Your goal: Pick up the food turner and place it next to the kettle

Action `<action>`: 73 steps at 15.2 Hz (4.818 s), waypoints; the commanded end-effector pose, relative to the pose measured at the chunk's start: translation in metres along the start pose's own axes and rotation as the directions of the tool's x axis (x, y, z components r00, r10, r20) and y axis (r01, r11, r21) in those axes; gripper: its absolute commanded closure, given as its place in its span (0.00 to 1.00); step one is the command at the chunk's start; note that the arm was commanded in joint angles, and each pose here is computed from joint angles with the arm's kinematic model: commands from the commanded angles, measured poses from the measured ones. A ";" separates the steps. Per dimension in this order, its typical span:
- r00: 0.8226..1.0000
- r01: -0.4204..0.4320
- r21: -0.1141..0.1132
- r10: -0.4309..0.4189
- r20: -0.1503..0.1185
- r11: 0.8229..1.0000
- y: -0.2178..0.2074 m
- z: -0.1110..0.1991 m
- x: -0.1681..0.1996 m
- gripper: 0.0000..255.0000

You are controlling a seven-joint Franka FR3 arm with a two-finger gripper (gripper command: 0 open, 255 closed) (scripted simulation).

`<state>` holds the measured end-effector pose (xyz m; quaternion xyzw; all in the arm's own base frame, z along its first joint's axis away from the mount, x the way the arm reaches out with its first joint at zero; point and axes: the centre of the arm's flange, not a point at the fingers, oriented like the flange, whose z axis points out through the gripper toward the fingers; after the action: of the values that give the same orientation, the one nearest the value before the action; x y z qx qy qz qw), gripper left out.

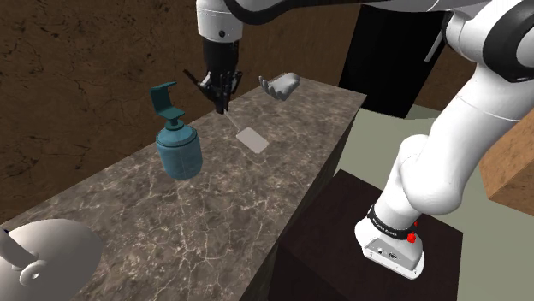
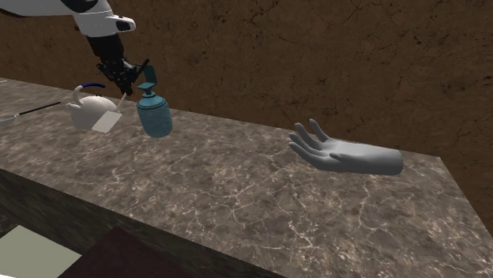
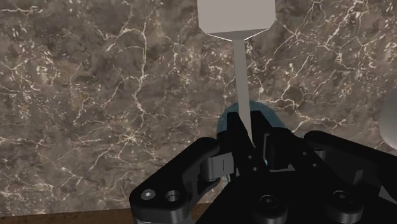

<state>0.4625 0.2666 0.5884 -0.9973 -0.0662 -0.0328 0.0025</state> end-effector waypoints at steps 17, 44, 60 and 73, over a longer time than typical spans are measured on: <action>1.000 -0.001 0.000 0.001 0.000 1.000 -0.216 -0.008 -0.098 1.00; 1.000 -0.001 0.000 0.001 0.000 1.000 -0.365 0.066 -0.171 1.00; 1.000 -0.001 0.000 0.001 0.000 1.000 -0.365 0.151 -0.176 1.00; 1.000 -0.001 0.000 0.001 0.000 1.000 -0.365 0.219 -0.181 1.00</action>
<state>0.2495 0.6055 0.3638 -0.9973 -0.0656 -0.0330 0.0022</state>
